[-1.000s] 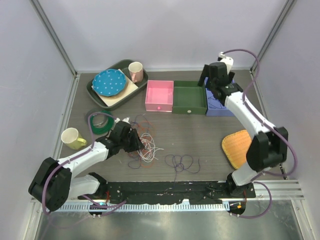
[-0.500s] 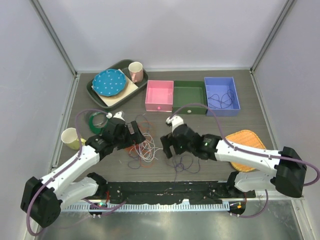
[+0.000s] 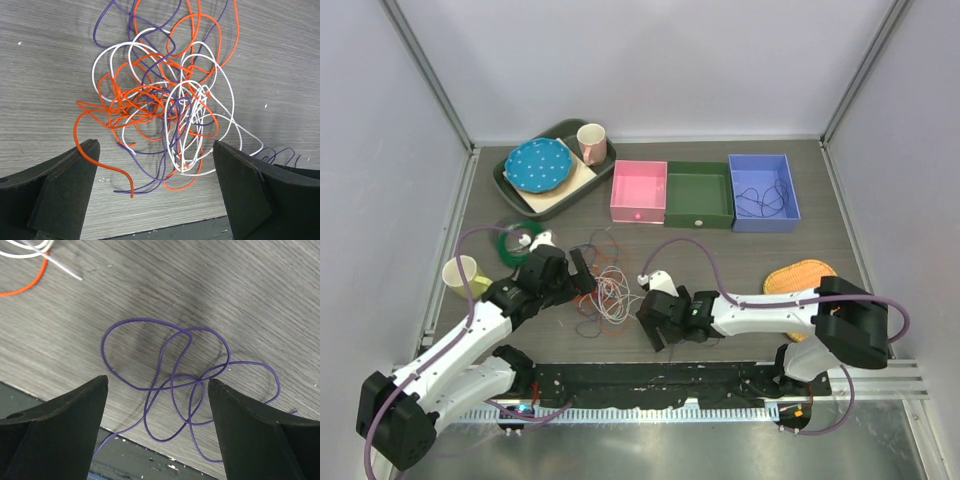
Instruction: Untangle the cables
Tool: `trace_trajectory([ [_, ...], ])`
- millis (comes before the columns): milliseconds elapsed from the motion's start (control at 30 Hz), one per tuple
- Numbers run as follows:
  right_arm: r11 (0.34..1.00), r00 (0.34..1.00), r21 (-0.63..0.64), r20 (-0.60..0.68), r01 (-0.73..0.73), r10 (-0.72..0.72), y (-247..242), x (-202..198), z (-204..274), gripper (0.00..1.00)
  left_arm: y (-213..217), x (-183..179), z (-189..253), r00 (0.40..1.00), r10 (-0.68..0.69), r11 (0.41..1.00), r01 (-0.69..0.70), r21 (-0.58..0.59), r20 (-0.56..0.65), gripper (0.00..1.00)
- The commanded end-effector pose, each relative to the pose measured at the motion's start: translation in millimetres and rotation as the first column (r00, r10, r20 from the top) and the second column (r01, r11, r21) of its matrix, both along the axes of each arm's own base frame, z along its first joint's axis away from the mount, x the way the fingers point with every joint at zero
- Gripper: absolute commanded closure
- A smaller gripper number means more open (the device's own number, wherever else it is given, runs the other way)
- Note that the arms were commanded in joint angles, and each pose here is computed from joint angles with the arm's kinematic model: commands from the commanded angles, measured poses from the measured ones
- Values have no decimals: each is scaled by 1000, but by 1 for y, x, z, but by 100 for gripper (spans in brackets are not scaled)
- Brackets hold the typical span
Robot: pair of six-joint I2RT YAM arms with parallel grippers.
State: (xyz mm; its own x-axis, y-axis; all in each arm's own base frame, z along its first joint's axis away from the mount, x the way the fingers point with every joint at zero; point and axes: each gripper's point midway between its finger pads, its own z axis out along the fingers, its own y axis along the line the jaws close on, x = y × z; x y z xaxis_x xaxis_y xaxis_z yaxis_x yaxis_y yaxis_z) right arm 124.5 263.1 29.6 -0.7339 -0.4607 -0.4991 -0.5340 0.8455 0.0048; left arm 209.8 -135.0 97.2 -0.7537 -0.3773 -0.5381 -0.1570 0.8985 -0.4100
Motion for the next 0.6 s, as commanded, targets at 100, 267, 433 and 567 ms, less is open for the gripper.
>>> trace_trajectory([
  [100, 992, 993, -37, 2, 119, -119, -4, 6, -18, 25, -4, 1, -5, 1000, -22, 1000, 23, -17, 12, 0],
  [267, 988, 988, -39, 33, 150, -149, 3, 17, -15, 91, -7, -1, -7, 999, -41, 999, 41, -25, 4, 0],
  [433, 977, 957, 109, 207, 185, -205, 17, 51, 52, 99, -7, -2, -4, 999, -44, 998, 45, -34, 18, 0],
  [567, 941, 906, 265, 311, 208, -288, 16, 81, 119, 99, -10, -4, -6, 998, -59, 997, 60, -51, 18, 0],
])
